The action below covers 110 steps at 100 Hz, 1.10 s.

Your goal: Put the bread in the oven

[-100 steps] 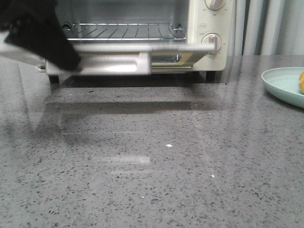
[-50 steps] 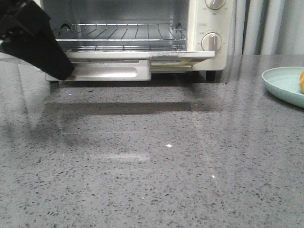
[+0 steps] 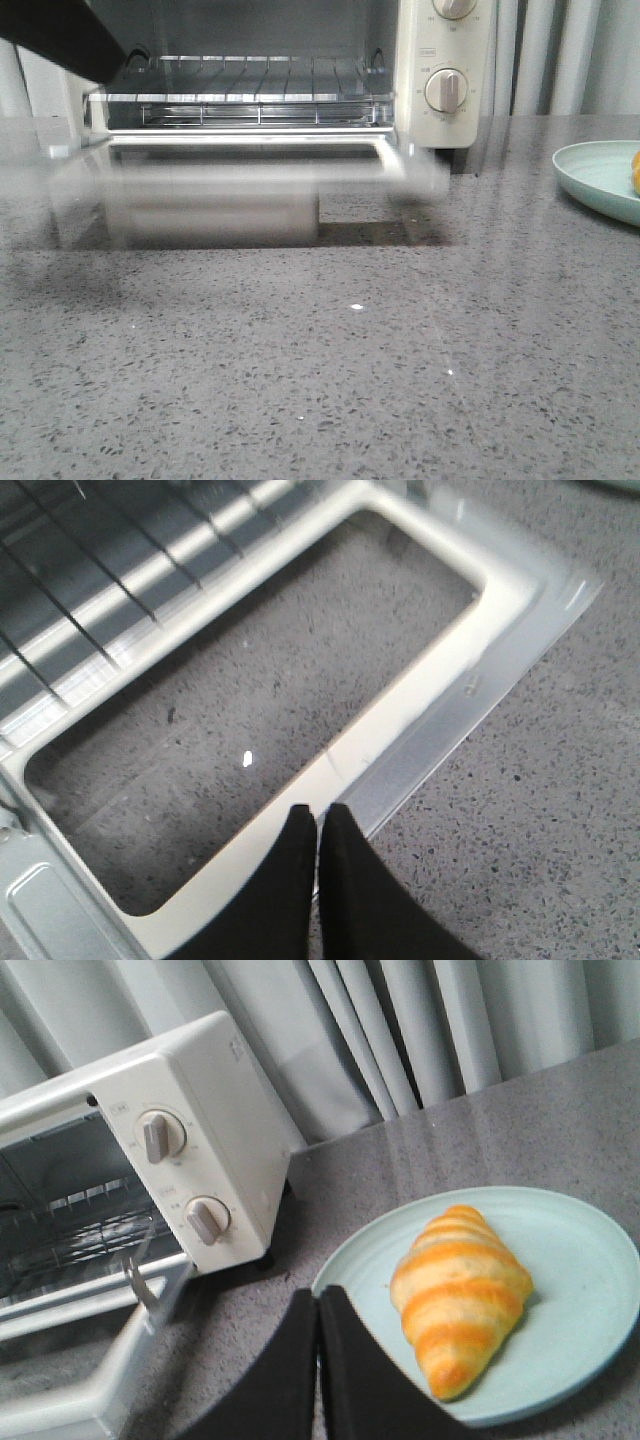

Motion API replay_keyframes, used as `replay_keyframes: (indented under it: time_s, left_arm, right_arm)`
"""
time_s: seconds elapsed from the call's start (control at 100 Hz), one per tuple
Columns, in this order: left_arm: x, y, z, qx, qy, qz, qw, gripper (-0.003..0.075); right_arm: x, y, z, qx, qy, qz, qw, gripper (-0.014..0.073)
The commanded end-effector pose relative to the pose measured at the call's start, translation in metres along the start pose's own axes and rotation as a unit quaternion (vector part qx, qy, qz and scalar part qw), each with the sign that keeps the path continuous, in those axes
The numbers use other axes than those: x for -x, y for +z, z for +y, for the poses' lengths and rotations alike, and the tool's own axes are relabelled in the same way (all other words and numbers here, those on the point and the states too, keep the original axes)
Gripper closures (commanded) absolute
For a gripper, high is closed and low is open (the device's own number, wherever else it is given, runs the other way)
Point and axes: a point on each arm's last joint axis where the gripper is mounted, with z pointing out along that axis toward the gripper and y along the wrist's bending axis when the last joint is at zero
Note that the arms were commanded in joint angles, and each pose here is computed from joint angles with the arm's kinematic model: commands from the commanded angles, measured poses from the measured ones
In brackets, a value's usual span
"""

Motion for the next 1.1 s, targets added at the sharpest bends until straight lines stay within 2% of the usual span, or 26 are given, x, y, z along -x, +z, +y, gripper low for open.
replay_keyframes:
  time_s: [0.0, 0.17, 0.27, 0.4, 0.52, 0.59, 0.71, 0.8, 0.96, 1.09]
  left_arm:
    - [0.016, -0.025, -0.003, 0.016, 0.000, -0.060, 0.998, 0.0741]
    - [0.017, -0.051, -0.011, 0.021, 0.012, -0.093, 0.995, 0.0741]
    - [0.017, -0.069, -0.017, 0.027, 0.021, -0.118, 0.992, 0.0741]
    - [0.015, -0.096, -0.027, 0.033, 0.033, -0.153, 0.987, 0.0741]
    - [0.012, -0.117, -0.035, 0.038, 0.031, -0.183, 0.982, 0.0741]
    - [0.009, -0.129, -0.040, 0.040, 0.038, -0.198, 0.979, 0.0741]
    - [0.003, -0.146, -0.047, 0.041, 0.047, -0.216, 0.974, 0.0741]
    - [-0.002, -0.156, -0.052, 0.040, 0.053, -0.224, 0.972, 0.0742]
    - [-0.008, -0.169, -0.056, 0.052, 0.048, -0.237, 0.969, 0.0742]
    - [-0.011, -0.175, -0.059, 0.054, 0.053, -0.242, 0.967, 0.0741]
  right_arm:
    - [0.028, -0.002, 0.007, 0.009, -0.011, -0.067, 0.998, 0.0643]
    - [0.054, -0.009, 0.017, 0.013, -0.056, -0.083, 0.995, 0.0643]
    - [0.073, -0.006, 0.024, 0.005, -0.085, -0.067, 0.994, 0.0643]
    - [0.093, 0.018, 0.030, -0.014, -0.096, 0.018, 0.995, 0.0641]
    - [0.110, 0.051, 0.035, -0.034, -0.098, 0.111, 0.988, 0.0616]
    - [0.113, 0.075, 0.036, -0.045, -0.096, 0.168, 0.980, 0.0535]
    - [0.106, 0.116, 0.032, -0.066, -0.090, 0.267, 0.957, 0.0297]
    - [0.093, 0.148, 0.026, -0.079, -0.087, 0.323, 0.939, 0.0161]
    - [0.066, 0.192, 0.014, -0.096, -0.089, 0.389, 0.912, 0.0151]
    - [0.051, 0.210, 0.006, -0.109, -0.102, 0.423, 0.894, 0.0152]
